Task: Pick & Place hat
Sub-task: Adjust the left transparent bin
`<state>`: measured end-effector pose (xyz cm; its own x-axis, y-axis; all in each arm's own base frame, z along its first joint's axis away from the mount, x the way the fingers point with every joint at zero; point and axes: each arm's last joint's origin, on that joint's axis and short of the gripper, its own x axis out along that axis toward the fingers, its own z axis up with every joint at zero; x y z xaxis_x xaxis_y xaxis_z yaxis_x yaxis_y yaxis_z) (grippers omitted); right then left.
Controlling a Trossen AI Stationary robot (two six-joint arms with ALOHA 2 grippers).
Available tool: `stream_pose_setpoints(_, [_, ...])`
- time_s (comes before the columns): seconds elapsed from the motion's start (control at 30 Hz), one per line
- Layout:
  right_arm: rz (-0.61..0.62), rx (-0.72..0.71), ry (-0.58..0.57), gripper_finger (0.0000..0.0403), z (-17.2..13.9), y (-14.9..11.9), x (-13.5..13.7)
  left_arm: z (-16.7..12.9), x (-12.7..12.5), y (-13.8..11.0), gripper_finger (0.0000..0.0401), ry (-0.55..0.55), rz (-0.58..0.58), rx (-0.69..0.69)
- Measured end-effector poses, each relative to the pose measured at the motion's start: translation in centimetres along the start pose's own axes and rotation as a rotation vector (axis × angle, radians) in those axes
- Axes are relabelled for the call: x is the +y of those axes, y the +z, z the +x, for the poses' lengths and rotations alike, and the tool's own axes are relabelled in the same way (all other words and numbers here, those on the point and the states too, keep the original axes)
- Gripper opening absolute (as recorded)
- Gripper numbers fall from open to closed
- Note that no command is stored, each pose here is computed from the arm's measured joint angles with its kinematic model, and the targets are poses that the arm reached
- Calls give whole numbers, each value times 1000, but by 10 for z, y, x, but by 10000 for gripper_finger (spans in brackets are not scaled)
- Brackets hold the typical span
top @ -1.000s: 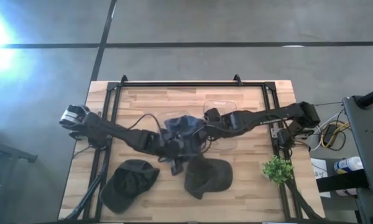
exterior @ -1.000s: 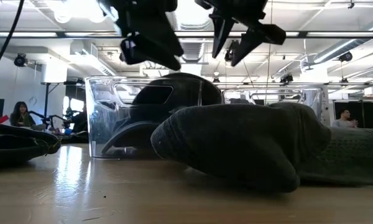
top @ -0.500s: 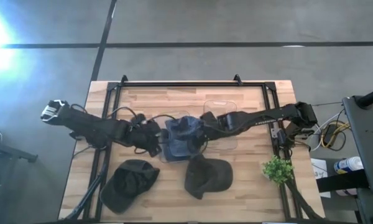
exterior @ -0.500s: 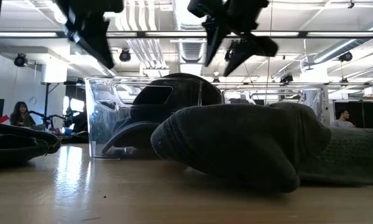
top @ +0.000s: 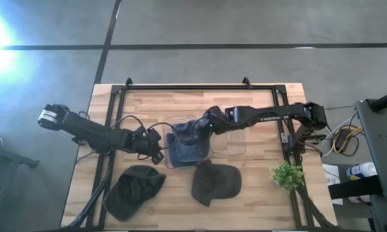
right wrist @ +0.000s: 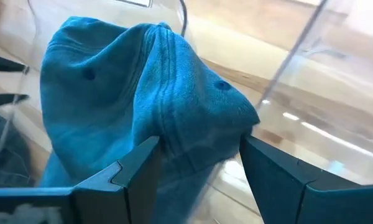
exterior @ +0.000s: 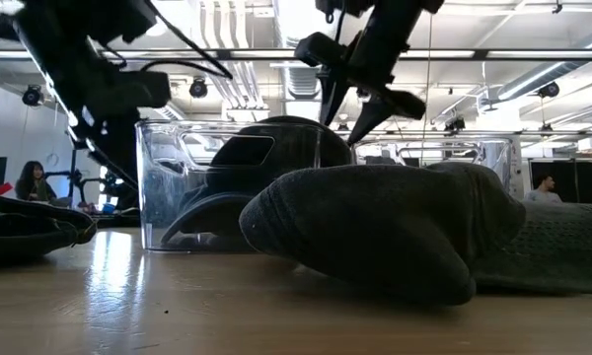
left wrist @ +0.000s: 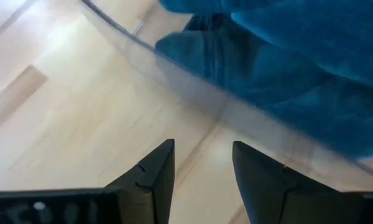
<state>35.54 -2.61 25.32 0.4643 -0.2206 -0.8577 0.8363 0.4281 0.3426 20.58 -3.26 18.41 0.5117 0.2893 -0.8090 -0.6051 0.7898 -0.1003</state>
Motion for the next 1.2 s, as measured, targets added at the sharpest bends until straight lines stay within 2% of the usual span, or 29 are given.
stream_pose_setpoints(0.23, [33, 0, 107, 215, 12, 3, -1, 24, 3, 15, 154, -92, -53, -123])
stream_pose_setpoints(0.4, [36, 41, 147, 215, 20, 4, 0, 44, 6, 24, 154, -116, -35, -86])
stream_pose_setpoints(0.53, [-5, 43, 210, 215, 22, 10, 15, 52, 2, 31, 154, -127, 3, -58])
stream_pose_setpoints(0.77, [-69, 67, 204, 215, 38, 18, 32, 53, -5, 40, 154, -145, 35, -60])
stream_pose_setpoints(0.93, [-130, 171, 70, 215, 48, 13, 26, 44, -4, 45, 154, -165, 30, -101])
stream_pose_setpoints(1.2, [-133, 222, 135, 215, 60, 11, 31, 42, 1, 46, 154, -138, 44, -123])
